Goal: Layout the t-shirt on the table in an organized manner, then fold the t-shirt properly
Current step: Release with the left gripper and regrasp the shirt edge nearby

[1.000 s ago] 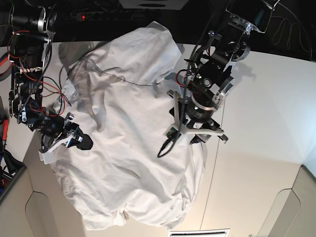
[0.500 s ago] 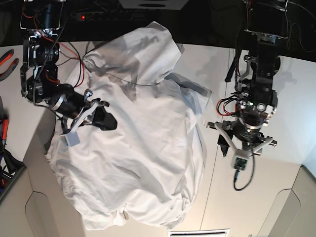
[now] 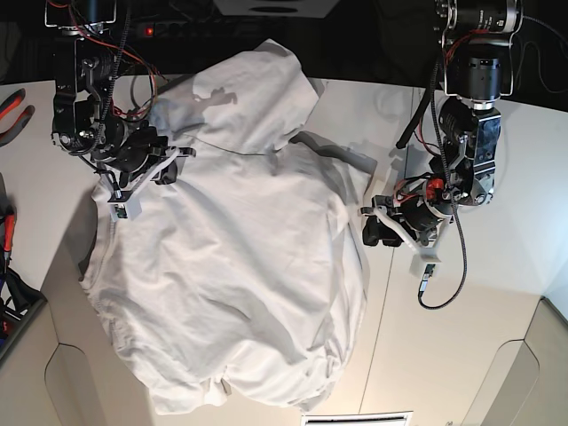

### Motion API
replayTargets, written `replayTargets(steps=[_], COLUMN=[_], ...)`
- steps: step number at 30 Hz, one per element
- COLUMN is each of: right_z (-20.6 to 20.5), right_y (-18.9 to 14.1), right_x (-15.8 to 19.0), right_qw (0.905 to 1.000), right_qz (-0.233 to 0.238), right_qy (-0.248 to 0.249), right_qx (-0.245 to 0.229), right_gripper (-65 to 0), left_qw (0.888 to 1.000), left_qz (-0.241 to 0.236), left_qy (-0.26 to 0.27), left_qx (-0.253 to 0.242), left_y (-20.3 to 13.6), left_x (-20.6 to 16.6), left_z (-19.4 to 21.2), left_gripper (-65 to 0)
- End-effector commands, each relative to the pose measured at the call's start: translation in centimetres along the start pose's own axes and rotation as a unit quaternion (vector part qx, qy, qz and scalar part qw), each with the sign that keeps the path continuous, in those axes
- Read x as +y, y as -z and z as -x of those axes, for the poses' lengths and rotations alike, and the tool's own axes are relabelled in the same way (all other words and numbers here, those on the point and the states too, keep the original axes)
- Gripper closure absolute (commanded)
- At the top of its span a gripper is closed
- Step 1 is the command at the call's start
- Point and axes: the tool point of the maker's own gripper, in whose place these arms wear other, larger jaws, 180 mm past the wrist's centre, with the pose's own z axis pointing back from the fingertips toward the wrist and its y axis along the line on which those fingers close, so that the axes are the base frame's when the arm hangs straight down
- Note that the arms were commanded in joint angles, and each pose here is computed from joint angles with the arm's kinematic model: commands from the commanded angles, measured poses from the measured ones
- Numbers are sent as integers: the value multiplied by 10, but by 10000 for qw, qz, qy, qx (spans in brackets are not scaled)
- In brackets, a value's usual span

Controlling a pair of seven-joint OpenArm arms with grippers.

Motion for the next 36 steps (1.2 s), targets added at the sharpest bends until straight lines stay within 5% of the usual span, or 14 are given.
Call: replayTargets(steps=[1,9,29,31,35,36], right_z=[-11,-10,-13,-13,-13,-13], right_y=[-3,-4,-4,-4,-4,-4], right_x=[-7,-23,-23,-23,-23,-23], right_qw=[9997,9974,9973,9973,9973,9973], right_qz=[176,634,623,625,625,626], right_qy=[-87,-338,-342,-344,-343,-345], right_qx=[-144,-99,-172,-172,-168,-168], right_gripper=[0,0,0,0,0,0], left_qw=[10000,9998,9960,9959,9952,9941], left_qz=[-73,-10,707,716,861,1016], left_qy=[45,32,-416,-425,-349,-259], left_qx=[-32,-202,-344,-348,-320,-280], left_y=[1,6,21,21,20,19], left_x=[5,2,-59,-60,-65,-71], left_z=[-10,-36,-33,-33,-32,-30], left_gripper=[-307,-307,-300,-233,0,0])
